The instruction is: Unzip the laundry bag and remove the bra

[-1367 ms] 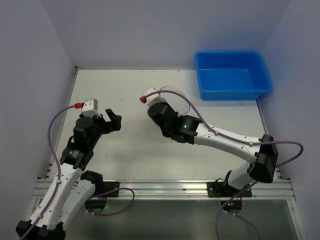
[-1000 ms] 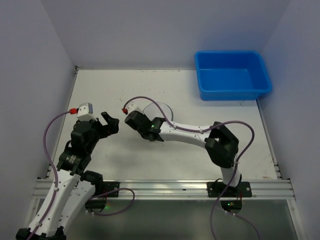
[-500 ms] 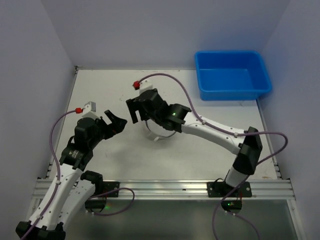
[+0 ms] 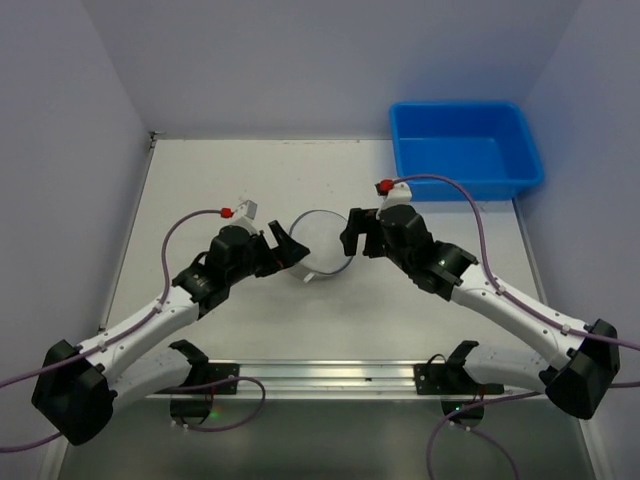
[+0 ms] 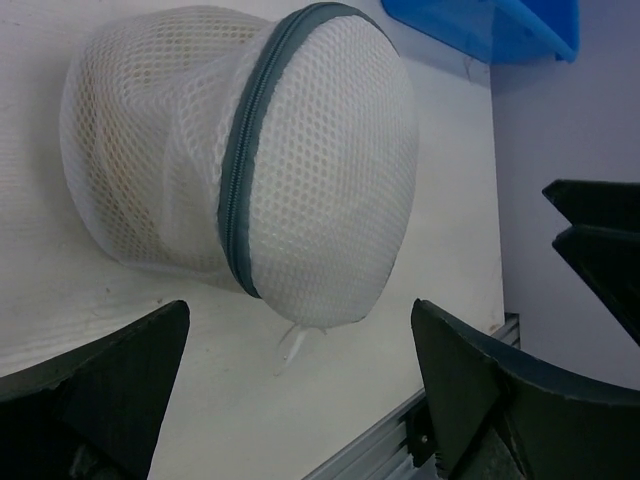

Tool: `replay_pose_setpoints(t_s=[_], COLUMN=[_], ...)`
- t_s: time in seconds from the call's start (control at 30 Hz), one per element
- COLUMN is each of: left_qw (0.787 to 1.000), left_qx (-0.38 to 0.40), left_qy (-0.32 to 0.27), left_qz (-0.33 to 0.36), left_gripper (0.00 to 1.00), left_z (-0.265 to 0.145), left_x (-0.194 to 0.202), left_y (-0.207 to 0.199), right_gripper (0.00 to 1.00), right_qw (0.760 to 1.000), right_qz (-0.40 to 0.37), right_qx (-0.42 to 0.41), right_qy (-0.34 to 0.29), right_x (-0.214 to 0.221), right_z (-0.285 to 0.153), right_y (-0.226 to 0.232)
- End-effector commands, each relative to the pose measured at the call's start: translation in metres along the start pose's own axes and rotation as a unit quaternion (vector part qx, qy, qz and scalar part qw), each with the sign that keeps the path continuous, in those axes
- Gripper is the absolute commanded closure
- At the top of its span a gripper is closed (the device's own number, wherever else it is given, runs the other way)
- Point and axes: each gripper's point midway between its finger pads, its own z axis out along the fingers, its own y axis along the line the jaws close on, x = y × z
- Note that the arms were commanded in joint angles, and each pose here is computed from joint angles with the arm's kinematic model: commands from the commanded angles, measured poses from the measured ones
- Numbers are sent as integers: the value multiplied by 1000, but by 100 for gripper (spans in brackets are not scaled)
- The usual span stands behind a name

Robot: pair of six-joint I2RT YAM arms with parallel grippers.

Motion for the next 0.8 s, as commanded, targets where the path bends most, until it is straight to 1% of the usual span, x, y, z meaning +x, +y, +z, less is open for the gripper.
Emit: replay_pose_setpoints(t_s=[0.0,0.07,0.1,0.2,0.27,0.43,0.67,0.77], left_qw=[998,998,998,998,997,998,998,998], left_qx=[23,7,-2,-8,1,10,16,24], left_qy=[-54,-61,-56,-62,-69,-66,-56,-61], left_qz=[13,13,13,17,21,23,13,4], left_gripper=[5,5,6,8,10,24,42,55], left_z=[13,19,24,30,32,39,45,46], left_x=[-26,-27,-23,-21,-24,-21,-13,-12], left_y=[-21,-12,-5,2,0,-2,3,3], right_gripper=[11,13,13,14,15,20,20,22], right_qw=[998,995,995,993,991,986,983,983], right_qz=[47,60,64,68,69,61,19,-4], right_qx=[-45,-62,-72,-92,-113,-155,-184,-183], right_qy=[-26,-40,-37,-39,-37,-13,0,13], right_x=[-1,-2,1,8,13,31,51,63], right_z=[-11,-19,-21,-24,-25,-23,-23,-18], right_y=[9,10,12,14,19,32,51,58])
